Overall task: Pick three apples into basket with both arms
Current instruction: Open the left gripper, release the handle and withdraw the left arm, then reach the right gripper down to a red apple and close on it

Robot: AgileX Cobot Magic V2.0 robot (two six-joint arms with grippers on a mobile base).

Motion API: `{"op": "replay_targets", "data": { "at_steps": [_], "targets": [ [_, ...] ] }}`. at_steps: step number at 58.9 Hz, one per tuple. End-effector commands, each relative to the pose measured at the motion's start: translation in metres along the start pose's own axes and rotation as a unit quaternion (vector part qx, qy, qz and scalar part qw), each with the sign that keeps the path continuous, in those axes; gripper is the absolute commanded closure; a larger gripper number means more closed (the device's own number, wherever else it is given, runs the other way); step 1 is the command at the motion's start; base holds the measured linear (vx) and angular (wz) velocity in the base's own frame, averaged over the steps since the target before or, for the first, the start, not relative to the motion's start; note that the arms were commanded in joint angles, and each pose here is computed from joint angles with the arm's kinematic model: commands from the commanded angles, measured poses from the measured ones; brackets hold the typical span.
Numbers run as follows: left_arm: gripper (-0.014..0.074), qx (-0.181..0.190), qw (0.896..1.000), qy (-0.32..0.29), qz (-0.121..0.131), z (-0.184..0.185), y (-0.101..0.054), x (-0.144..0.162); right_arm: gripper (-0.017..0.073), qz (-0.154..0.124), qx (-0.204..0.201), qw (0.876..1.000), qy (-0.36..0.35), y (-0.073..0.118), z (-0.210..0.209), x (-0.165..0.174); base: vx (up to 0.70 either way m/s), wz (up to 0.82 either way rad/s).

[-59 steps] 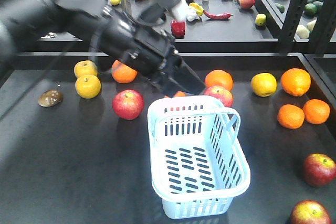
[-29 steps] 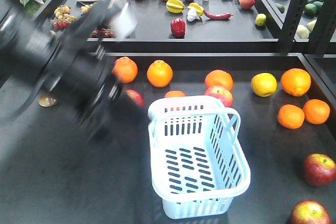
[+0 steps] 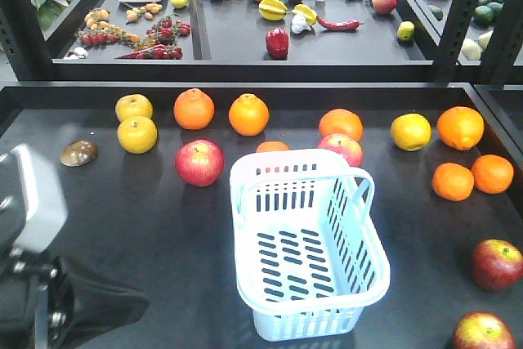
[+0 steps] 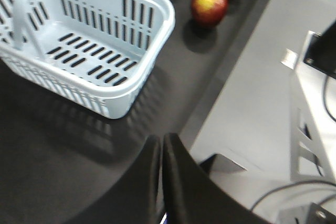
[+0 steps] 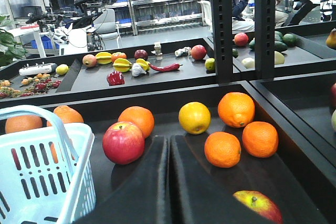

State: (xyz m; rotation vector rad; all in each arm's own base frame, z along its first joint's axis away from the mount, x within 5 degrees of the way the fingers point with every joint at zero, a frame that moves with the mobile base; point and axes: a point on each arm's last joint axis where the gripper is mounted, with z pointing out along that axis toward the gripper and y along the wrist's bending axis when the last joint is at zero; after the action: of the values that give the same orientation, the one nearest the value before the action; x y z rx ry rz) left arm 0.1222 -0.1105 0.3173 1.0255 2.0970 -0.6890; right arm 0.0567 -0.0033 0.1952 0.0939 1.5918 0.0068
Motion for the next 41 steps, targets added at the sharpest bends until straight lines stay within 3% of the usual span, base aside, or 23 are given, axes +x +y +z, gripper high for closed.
{"op": "replay_targets", "data": {
  "at_steps": [1, 18, 41],
  "targets": [
    [0.0601, -0.025, 0.998, -0.061, -0.024, -0.006, -0.001, 0.001, 0.0568, -0.009, -0.002, 0.999, -0.037, 0.000, -0.001, -0.003, 0.00, 0.00],
    [0.0601, -0.017, 0.999, -0.026, -0.042, 0.005, -0.002, 0.029, 0.0568, -0.009, -0.002, 0.999, -0.037, 0.000, -0.001, -0.003, 0.00, 0.00],
    [0.0601, -0.017, 0.999, -0.023, -0.043, 0.006, -0.002, 0.031, 0.0568, -0.009, -0.002, 0.999, -0.037, 0.000, -0.001, -0.003, 0.00, 0.00]
  ]
}}
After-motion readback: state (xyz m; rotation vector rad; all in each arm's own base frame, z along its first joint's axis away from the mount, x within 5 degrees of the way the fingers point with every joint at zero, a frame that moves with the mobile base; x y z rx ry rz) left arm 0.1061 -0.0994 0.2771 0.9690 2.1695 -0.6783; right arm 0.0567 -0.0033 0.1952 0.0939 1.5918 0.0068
